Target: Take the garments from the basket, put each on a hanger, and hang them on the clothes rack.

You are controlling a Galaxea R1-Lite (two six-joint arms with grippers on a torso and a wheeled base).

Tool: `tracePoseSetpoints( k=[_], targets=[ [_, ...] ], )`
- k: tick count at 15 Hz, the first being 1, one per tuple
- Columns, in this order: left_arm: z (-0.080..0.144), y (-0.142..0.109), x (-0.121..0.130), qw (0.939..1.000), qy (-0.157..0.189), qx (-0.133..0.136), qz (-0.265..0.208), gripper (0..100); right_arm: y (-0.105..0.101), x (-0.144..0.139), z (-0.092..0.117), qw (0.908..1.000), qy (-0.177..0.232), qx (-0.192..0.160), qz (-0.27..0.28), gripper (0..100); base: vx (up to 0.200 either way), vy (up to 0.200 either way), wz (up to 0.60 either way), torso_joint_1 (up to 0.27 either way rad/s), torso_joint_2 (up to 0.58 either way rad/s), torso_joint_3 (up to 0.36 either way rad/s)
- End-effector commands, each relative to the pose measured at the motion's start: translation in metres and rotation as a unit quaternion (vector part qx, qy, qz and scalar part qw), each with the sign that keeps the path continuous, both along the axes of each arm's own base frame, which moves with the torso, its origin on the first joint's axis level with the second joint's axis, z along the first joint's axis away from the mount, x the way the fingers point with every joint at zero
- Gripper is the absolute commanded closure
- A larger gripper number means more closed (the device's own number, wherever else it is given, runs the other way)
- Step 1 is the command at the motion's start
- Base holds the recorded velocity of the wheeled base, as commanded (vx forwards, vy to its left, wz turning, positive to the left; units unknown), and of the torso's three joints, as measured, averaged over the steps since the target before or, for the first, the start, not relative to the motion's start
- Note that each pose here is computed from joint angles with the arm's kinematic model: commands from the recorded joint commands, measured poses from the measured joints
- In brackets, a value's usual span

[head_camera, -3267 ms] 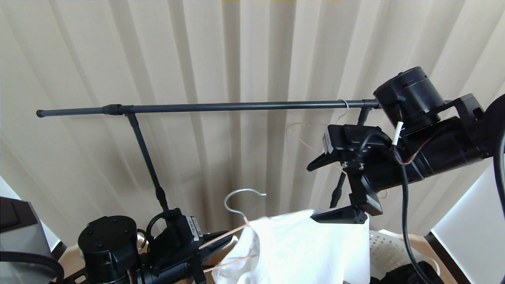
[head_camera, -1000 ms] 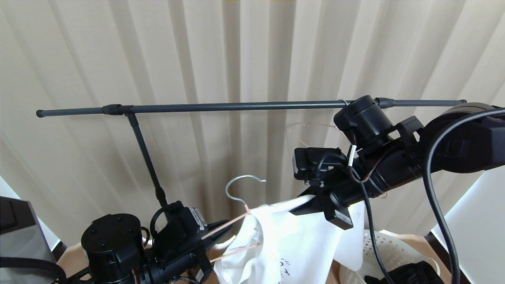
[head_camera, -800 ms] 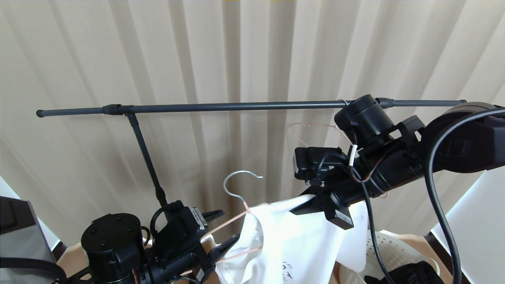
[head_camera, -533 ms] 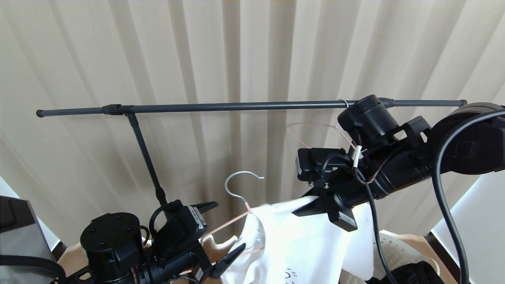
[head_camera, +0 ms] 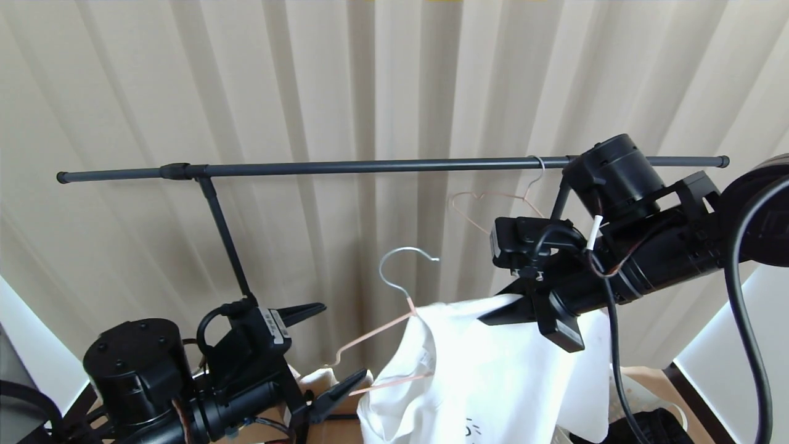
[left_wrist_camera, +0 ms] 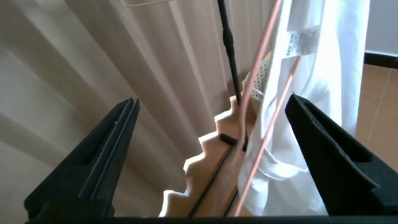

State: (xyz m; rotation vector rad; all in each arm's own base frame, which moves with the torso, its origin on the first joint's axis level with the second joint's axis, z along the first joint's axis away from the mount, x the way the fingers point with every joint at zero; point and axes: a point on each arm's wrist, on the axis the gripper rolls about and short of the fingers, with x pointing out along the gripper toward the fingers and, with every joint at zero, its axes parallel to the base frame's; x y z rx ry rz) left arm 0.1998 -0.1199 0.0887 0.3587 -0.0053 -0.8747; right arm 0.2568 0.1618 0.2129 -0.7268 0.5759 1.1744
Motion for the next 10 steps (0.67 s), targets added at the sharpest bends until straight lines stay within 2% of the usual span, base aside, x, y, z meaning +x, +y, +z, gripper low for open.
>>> tracePoseSetpoints(
  k=[1,3,4,5,6,9,10],
  targets=[
    [0.012,0.012,0.000,0.9996,-0.013,-0.023,-0.011,0,-0.006,0.000,0.010,0.9995,-0.025,0.006,-0.016,100,0.000,0.000,0.00,0.000,0.00,0.000],
    [0.022,0.020,0.001,0.9981,-0.003,-0.059,-0.017,0,-0.008,0.001,0.013,0.9981,-0.047,-0.009,-0.039,100,0.000,0.000,0.00,0.000,0.00,0.000],
    [0.022,0.020,0.002,0.9980,-0.002,-0.060,-0.016,0,-0.008,0.001,0.013,0.9980,-0.048,-0.010,-0.040,100,0.000,0.000,0.00,0.000,0.00,0.000],
    [0.024,0.020,0.006,0.9976,-0.001,-0.069,-0.012,0,-0.007,0.004,0.014,0.9959,-0.063,-0.013,-0.063,100,0.000,0.000,0.00,0.000,0.00,0.000],
    [0.030,0.020,0.010,0.9971,-0.014,-0.075,-0.006,0,-0.004,0.009,0.014,0.9931,-0.076,0.002,-0.089,100,0.000,0.000,0.00,0.000,0.00,0.000],
    [0.041,0.018,0.016,0.9969,0.018,-0.065,0.040,0,-0.002,0.016,0.019,0.9838,-0.119,0.002,-0.134,100,0.000,0.000,0.00,0.000,0.00,0.000],
    [0.047,0.017,0.017,0.9953,0.047,-0.061,0.059,0,-0.001,0.017,0.022,0.9801,-0.130,0.011,-0.149,100,0.000,0.000,0.00,0.000,0.00,0.000]
  ],
)
